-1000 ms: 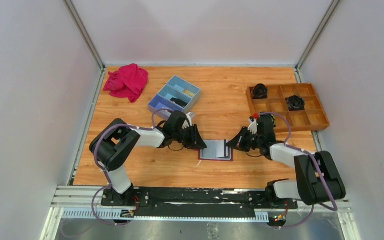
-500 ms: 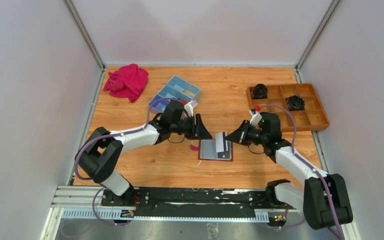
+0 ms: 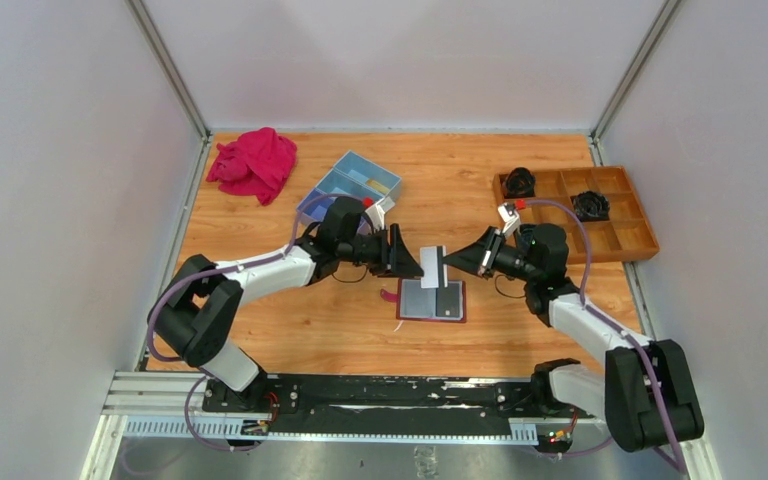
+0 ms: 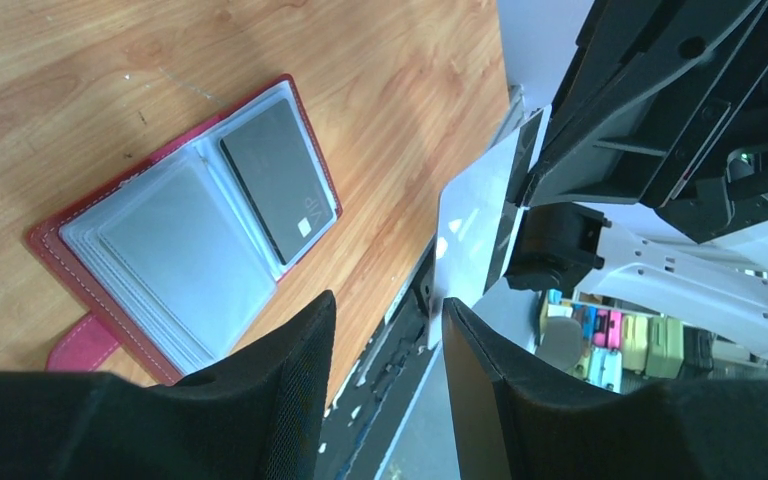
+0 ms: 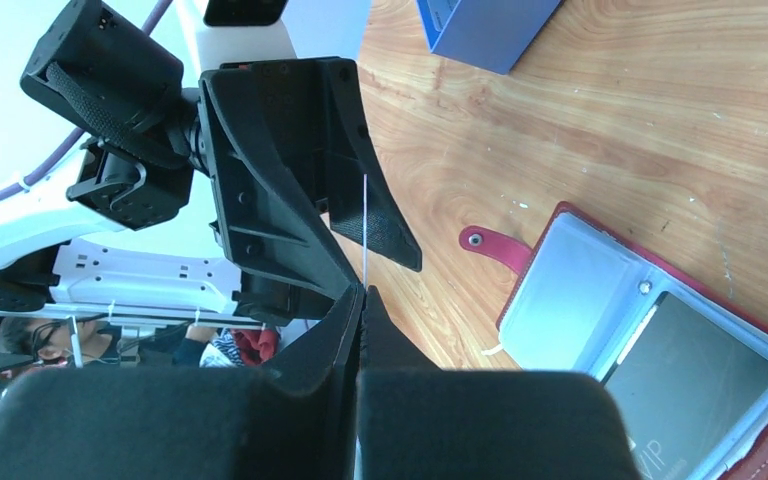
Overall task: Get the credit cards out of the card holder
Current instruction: Remove the credit card from the card holder, then place the credit card in the storage box.
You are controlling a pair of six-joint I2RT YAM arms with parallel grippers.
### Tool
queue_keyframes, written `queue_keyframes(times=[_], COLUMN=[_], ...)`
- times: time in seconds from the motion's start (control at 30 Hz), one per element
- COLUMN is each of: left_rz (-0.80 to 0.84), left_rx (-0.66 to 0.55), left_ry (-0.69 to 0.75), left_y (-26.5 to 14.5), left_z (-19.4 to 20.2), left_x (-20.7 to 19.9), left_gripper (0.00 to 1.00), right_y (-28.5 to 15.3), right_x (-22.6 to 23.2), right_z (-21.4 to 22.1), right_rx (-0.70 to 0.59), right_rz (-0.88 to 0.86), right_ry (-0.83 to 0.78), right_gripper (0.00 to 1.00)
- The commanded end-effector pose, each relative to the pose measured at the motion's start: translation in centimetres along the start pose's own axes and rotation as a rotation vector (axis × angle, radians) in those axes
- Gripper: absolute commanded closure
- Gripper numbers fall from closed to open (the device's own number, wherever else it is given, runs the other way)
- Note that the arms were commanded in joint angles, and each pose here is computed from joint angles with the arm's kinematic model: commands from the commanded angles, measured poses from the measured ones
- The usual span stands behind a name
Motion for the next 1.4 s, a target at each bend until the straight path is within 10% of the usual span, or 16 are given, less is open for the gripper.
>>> queue_keyframes(times=[0.0, 0.33, 0.67, 0.83, 1.07, 1.37], left_rz=[0.043, 0.146, 0.117, 0.076, -0.591, -1.171], left_rx=[-0.012, -0.047, -0.082, -0.114, -0.098, -0.35], left_ry=[0.01, -0.003, -0.029, -0.046, 0.075, 0.103], left_y=[-0.7, -0.9, -0.8, -1.3, -5.3, -8.8], left_z=[-0.9, -2.4, -2.6, -2.3, -3.2, -7.2], left_x=[-1.4, -3.5, -3.5, -3.4, -3.4, -2.9], left_gripper=[0.53, 0.6, 1.0, 1.0, 1.0, 1.0], right_y=[0.2, 1.5, 1.6, 1.3, -1.3, -1.9], right_x=[0.4, 0.0, -0.3, -0.5, 0.4, 0.6], right_z=[0.0, 0.7, 0.9, 0.7, -0.3, -0.7], right_rx=[0.024, 0.05, 0.077, 0.078, -0.03, -0.077], right_rz=[-0.056, -0.087, -0.07, 0.017, 0.426, 0.481], right_ry=[0.005, 0.044, 0.055, 0.023, -0.122, -0.144], right_gripper=[1.0, 1.0, 1.0, 0.54, 0.4, 0.4])
Point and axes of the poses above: each gripper's point midway between its finger pads, its own y axis out along the fingers, its own x axis along the line the jaws close on, z = x × y, the point moved 10 cm from there along -y, back along the fingers, and after that the axes turned 8 degrees about y, right-handed, at the moved point
